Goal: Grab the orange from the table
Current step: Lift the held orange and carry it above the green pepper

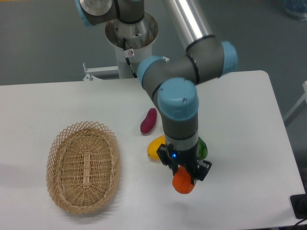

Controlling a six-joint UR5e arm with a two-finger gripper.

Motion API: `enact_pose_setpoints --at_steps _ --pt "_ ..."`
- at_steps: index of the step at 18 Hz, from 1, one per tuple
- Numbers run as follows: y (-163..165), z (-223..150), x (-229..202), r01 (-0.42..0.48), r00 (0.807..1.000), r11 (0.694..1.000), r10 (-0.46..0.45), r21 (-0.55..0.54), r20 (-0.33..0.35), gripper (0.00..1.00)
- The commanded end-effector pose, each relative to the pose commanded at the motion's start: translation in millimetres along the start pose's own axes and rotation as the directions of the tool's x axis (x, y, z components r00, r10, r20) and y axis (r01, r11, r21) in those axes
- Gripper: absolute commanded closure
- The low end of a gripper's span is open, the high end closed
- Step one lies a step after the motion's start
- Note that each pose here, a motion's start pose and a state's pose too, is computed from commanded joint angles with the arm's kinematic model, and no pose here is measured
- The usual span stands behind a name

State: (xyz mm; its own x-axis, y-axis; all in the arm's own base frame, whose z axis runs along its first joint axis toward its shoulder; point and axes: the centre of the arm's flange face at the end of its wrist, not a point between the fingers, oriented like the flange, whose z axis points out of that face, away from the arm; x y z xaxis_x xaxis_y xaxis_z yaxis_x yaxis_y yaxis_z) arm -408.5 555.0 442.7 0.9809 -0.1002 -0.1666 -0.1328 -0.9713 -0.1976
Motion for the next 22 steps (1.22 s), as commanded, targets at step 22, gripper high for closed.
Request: enact_pose_setpoints --at_steps 22 --pt "47.3 -44.6 -9.5 -0.096 0.993 0.995 0.096 0.005 -0.068 0.53"
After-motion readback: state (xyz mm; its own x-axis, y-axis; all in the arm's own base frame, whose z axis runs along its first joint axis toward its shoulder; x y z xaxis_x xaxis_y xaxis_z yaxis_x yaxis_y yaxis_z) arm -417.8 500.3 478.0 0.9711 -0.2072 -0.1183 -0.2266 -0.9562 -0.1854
